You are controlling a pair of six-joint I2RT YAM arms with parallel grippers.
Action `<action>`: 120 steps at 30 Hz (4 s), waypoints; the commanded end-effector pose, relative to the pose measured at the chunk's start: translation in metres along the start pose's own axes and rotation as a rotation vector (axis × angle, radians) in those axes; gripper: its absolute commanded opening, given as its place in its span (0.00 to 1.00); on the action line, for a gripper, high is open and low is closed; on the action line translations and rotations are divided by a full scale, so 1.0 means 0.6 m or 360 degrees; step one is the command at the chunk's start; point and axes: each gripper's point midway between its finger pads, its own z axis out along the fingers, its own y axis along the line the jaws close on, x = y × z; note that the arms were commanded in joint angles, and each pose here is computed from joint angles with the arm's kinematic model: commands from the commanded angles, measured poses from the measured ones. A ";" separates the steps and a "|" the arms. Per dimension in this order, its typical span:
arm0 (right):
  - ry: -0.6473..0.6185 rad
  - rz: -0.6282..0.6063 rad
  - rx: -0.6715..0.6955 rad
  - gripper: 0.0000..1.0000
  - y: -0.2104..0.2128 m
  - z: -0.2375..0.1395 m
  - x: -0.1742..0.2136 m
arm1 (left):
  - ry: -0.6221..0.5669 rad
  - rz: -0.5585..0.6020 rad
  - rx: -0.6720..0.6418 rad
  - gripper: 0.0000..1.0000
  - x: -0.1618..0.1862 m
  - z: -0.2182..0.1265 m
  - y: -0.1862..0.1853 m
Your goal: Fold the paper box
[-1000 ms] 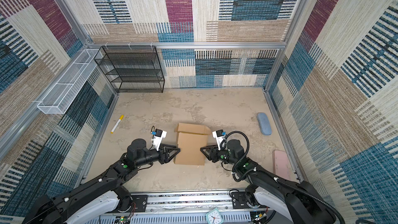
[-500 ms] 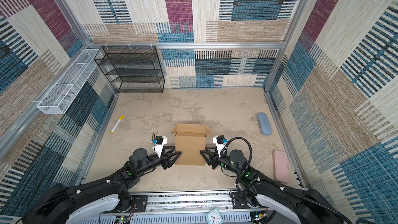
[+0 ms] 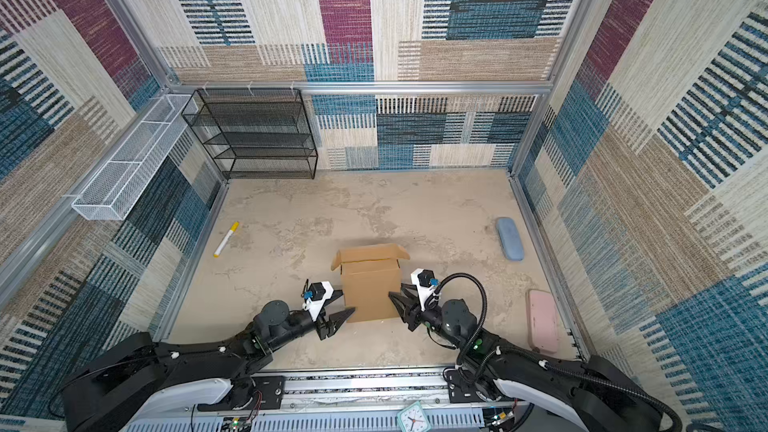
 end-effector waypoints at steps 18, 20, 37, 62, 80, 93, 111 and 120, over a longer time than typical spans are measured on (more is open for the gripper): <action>-0.0114 -0.0185 -0.0065 0.45 0.022 -0.008 0.014 | -0.0189 0.0465 -0.0051 0.62 -0.026 0.033 -0.015; -0.0104 -0.0168 -0.0052 0.45 0.018 -0.012 0.022 | -0.0175 0.0496 -0.0109 0.62 -0.023 0.032 -0.007; -0.0027 0.0129 0.0107 0.43 -0.019 -0.031 0.060 | -0.0128 0.0638 -0.0321 0.63 -0.024 0.044 0.012; 0.0171 0.0289 0.0262 0.43 -0.045 -0.024 0.121 | -0.0018 0.0724 -0.0461 0.64 0.002 0.048 0.026; 0.0074 0.0323 0.0314 0.44 -0.059 -0.046 0.108 | 0.0054 0.0731 -0.0510 0.66 0.021 0.057 0.034; 0.0186 0.0368 0.0391 0.46 -0.072 -0.046 0.138 | 0.0088 0.0759 -0.0548 0.66 0.029 0.059 0.038; 0.0181 0.0392 0.0510 0.48 -0.093 -0.056 0.145 | 0.0103 0.0768 -0.0623 0.71 0.029 0.056 0.045; 0.0198 0.0370 0.0503 0.48 -0.089 -0.053 0.147 | 0.0114 0.0759 -0.0635 0.72 0.033 0.055 0.047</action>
